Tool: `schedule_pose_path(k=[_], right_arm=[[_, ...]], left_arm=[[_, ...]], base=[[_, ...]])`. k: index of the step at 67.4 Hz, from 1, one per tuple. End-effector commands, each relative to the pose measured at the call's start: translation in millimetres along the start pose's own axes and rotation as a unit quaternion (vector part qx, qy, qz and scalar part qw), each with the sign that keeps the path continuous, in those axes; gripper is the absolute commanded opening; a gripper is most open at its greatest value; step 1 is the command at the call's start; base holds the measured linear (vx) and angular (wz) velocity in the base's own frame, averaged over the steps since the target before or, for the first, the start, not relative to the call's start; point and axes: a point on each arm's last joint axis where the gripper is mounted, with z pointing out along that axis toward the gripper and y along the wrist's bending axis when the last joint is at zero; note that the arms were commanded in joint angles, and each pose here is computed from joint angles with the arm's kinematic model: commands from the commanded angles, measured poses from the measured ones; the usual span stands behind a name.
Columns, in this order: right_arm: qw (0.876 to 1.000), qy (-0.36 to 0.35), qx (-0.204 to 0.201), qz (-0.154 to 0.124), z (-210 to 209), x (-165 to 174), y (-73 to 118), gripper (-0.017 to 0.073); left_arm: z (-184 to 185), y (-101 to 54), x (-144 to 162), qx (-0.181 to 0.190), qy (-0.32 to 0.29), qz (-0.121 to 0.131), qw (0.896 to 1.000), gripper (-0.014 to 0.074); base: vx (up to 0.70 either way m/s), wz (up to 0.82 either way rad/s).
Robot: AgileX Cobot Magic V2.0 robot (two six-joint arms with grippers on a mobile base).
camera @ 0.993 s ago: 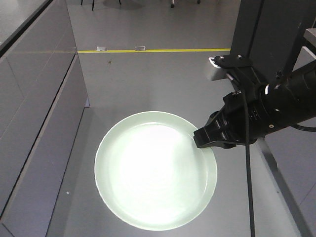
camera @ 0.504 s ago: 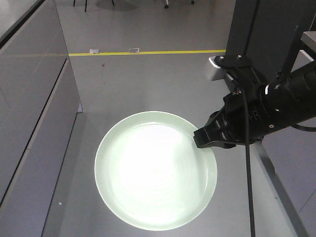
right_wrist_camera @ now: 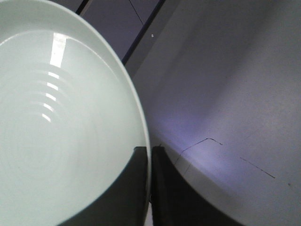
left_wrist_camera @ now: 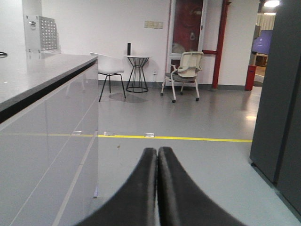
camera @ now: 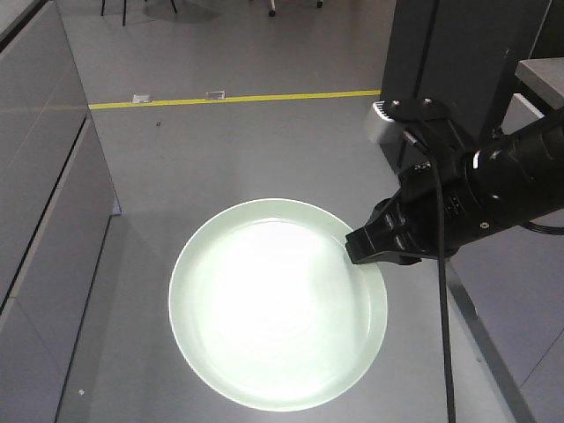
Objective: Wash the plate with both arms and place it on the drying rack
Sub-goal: 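Continue driving and turn toward the kitchen counter with the plate, then drive along the counter toward the steel sink holding the plate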
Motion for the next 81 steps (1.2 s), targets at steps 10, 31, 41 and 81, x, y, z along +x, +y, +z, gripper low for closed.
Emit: schedule_pose_path(k=[10, 31, 41, 81], right_arm=[[0.999, -0.050, -0.005, -0.006, -16.8, -8.2, 7.9, -0.0001], [0.999, -0.050, -0.005, -0.006, -16.8, -8.2, 7.9, -0.0001], [0.999, -0.050, -0.005, -0.006, -16.8, -8.2, 7.9, -0.0001], [0.999, -0.050, -0.005, -0.006, -16.8, -8.2, 7.9, -0.0001]], left_arm=[[-2.7, -1.0, -16.7, 0.003, -0.059, -0.004, 0.998, -0.0006], [-2.7, -1.0, -16.7, 0.003, -0.059, -0.004, 0.998, -0.0006], [-2.7, -1.0, -16.7, 0.003, -0.059, -0.004, 0.998, -0.0006], [-2.7, -1.0, -16.7, 0.003, -0.059, -0.004, 0.998, -0.0006]], base=[[0.12, -0.16], [0.11, -0.22], [0.11, -0.26], [0.10, -0.29]])
